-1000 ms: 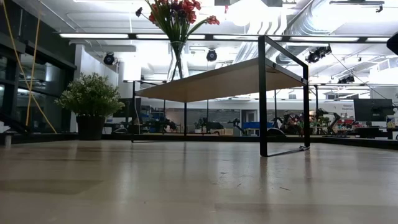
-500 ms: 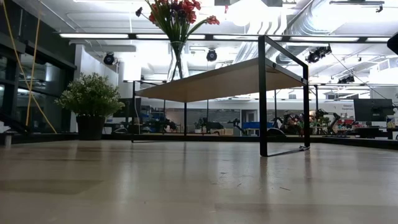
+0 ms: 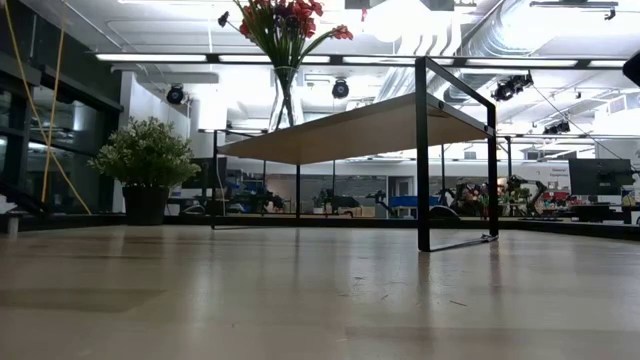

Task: Pick and place flowers into a vace then onto a shelf
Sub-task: Put the transparent vase on the shelf

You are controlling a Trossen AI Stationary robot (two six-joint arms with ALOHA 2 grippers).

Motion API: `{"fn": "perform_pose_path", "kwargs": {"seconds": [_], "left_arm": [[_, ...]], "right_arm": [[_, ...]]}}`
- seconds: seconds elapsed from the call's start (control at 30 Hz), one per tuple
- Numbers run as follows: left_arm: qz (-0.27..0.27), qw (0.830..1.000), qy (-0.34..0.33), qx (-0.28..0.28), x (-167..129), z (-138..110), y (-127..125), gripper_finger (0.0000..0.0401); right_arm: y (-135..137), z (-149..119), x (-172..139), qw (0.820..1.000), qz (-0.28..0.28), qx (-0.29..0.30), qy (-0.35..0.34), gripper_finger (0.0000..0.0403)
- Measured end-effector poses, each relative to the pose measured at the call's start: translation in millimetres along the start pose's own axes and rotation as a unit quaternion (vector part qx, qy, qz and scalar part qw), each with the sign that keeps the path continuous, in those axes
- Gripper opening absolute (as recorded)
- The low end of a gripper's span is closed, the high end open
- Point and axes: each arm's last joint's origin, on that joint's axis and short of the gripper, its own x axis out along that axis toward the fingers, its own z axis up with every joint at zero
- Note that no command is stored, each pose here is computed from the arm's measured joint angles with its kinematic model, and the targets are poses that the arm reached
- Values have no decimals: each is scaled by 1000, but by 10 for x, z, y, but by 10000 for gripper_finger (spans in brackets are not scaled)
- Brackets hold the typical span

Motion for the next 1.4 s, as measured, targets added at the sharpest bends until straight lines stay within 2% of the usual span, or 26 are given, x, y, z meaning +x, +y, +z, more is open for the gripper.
{"fn": "perform_pose_path", "kwargs": {"seconds": [0.3,0.73,0.97,1.4], "left_arm": [[0,1000,0,0,0,0,0,297],[-3,1000,0,-3,0,1,-7,297],[-3,1000,0,-4,1,0,-8,300],[-5,1000,-1,-9,1,1,-12,300]], "right_arm": [[-12,110,-119,999,4,6,-35,159],[-234,543,-502,986,-37,7,-161,160],[-448,832,-768,967,-77,3,-244,160],[-803,1322,-1088,909,-175,-30,-378,160]]}}
